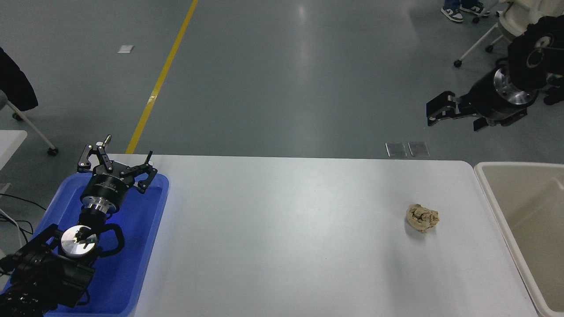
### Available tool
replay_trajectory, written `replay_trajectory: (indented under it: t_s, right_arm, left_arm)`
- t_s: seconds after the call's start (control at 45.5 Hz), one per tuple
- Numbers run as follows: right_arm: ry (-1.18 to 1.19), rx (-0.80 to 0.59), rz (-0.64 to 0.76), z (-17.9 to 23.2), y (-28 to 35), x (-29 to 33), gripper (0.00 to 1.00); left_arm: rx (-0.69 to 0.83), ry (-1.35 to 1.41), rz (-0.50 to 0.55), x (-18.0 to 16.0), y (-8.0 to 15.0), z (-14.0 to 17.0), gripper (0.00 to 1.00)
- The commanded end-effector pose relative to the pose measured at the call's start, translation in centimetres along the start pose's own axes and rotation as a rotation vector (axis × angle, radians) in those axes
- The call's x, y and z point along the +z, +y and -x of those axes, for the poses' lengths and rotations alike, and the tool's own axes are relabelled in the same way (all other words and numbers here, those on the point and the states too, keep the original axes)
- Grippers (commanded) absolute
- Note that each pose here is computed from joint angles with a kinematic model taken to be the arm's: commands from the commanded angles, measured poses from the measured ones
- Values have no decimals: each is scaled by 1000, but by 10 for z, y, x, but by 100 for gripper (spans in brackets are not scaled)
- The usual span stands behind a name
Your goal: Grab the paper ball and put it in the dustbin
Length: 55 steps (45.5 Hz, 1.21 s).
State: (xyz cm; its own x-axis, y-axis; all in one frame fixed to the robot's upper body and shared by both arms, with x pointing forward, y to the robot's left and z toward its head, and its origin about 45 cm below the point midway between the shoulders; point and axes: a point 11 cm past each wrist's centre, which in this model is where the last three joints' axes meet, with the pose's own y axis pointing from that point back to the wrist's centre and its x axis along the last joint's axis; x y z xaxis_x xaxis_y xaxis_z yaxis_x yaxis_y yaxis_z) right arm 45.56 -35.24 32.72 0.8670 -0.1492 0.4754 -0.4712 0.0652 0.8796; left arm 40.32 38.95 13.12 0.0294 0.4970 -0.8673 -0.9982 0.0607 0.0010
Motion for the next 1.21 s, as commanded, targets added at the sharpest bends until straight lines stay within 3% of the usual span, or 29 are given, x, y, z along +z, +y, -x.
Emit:
replay_trajectory:
  t_s: [0.0,0.396,0.681,1.187]
  right_arm:
    - [-53,112,55,4,-43,23,100]
    - [12,145,37,66,-115,-7,100]
    - [-32,164,68,105,-158,4,100]
    - [-12,119,73,170,-192,2,100]
  left_arm:
    - [1,-1,0,0,0,0,100]
    - [1,0,2,0,0,0,100]
    - [1,-1,-1,0,0,0,100]
    - [1,0,0,0,0,0,100]
